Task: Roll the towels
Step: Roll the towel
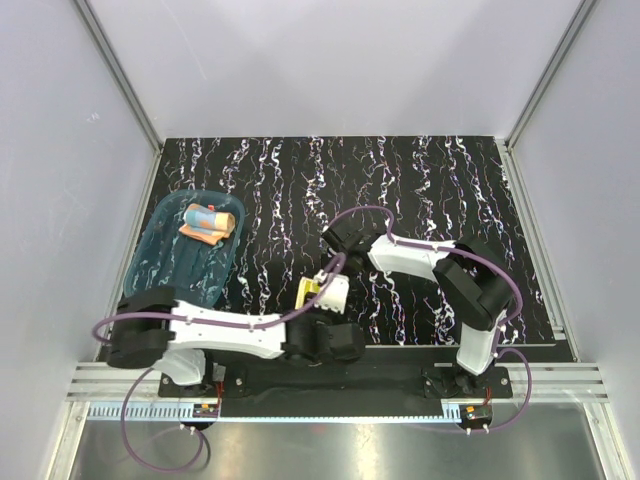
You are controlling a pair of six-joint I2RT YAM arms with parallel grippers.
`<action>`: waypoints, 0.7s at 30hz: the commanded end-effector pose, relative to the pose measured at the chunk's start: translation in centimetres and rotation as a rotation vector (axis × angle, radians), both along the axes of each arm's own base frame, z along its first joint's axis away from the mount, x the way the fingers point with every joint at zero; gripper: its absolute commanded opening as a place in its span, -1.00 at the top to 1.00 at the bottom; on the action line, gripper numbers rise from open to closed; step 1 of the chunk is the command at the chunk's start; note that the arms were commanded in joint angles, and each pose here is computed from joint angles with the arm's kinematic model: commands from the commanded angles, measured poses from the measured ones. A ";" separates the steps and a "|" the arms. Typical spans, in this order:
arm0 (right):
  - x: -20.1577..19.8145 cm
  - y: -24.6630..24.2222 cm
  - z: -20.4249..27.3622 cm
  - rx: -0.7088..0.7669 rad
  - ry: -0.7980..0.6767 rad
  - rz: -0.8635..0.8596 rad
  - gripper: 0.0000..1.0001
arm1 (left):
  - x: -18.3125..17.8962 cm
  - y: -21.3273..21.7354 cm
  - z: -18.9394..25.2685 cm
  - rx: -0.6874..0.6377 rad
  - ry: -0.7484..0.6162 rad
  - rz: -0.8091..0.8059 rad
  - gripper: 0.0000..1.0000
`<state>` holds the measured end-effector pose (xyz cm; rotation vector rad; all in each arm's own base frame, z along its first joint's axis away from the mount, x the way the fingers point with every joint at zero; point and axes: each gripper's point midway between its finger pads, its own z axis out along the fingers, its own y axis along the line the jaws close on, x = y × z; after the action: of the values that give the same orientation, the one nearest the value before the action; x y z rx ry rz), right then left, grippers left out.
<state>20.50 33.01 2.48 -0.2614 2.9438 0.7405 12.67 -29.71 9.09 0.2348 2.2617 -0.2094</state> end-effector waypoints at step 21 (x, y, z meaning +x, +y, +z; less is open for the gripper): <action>-2.2 -3.2 -1.9 -0.177 0.035 0.055 0.55 | 1.3 -0.9 -6.8 0.302 -0.072 -0.093 -0.30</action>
<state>19.75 31.96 2.53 -0.2873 2.9772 0.6779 13.52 -30.00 2.54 0.5492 2.2117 0.0924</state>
